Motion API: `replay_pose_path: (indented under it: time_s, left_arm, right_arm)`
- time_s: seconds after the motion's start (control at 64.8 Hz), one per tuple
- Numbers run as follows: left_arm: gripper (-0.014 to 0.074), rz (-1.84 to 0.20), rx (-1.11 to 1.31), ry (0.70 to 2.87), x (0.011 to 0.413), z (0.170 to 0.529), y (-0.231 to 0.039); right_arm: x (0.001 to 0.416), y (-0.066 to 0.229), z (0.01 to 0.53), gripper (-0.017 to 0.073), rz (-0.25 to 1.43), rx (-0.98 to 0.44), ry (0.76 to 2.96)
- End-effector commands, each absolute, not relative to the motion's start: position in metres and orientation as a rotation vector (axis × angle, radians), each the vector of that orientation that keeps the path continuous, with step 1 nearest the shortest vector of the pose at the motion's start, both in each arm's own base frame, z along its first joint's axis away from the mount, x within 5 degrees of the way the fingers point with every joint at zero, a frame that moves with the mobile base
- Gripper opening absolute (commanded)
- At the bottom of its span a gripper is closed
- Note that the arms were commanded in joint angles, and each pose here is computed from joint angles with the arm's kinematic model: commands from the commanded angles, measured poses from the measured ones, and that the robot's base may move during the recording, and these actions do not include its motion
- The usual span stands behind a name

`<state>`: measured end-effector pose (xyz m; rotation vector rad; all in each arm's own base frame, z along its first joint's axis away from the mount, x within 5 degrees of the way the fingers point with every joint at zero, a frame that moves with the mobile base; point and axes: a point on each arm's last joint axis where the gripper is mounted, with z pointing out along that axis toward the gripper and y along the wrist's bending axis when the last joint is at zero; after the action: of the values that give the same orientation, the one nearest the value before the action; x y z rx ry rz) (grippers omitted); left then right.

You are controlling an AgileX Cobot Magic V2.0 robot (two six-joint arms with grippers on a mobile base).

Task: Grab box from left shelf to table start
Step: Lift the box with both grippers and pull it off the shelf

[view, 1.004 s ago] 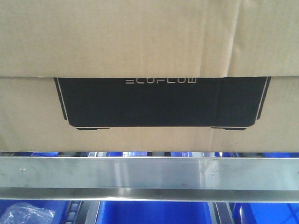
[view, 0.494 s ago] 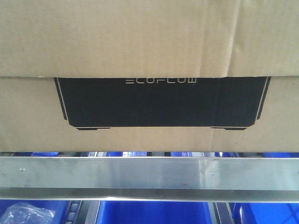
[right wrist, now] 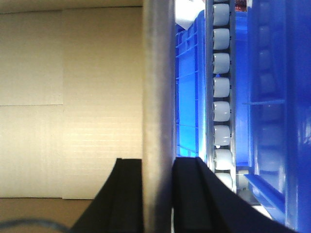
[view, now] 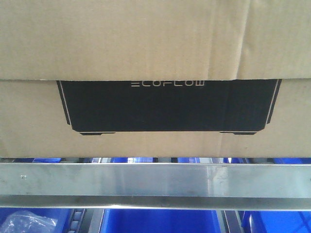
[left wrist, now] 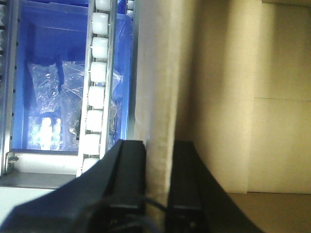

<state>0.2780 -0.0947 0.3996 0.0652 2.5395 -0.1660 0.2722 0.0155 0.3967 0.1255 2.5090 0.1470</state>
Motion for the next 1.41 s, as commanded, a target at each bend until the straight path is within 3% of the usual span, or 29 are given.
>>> replay_pose_path:
  time_s: [0.0, 0.232, 0.649, 0.834, 0.973, 1.39]
  left_arm:
    - [-0.0102, -0.227, 0.051, 2.431, 0.268, 0.424, -0.093]
    - [-0.0102, -0.245, -0.048, 2.357, 0.239, 0.448, -0.080]
    - [-0.0102, -0.216, 0.041, 2.317, 0.197, 0.457, -0.109]
    - [-0.0102, -0.221, 0.035, 2.292, 0.183, 0.465, -0.100]
    - [-0.0102, -0.218, 0.031, 2.271, 0.171, 0.466, -0.090]
    - [-0.0102, -0.273, 0.026, 2.315, 0.144, 0.440, -0.076]
  right_arm:
    - [0.268, 0.021, 0.422, 0.0056, 0.225, 0.119, 2.356]
    - [0.242, 0.020, 0.444, 0.0056, 0.233, 0.111, 2.262]
    - [0.184, 0.018, 0.454, 0.0056, 0.249, 0.103, 2.175]
    - [0.149, 0.019, 0.445, 0.0057, 0.282, 0.110, 2.120]
    - [0.138, 0.033, 0.444, 0.0057, 0.354, 0.026, 2.098]
    - [0.130, 0.044, 0.441, 0.0057, 0.169, -0.073, 2.113]
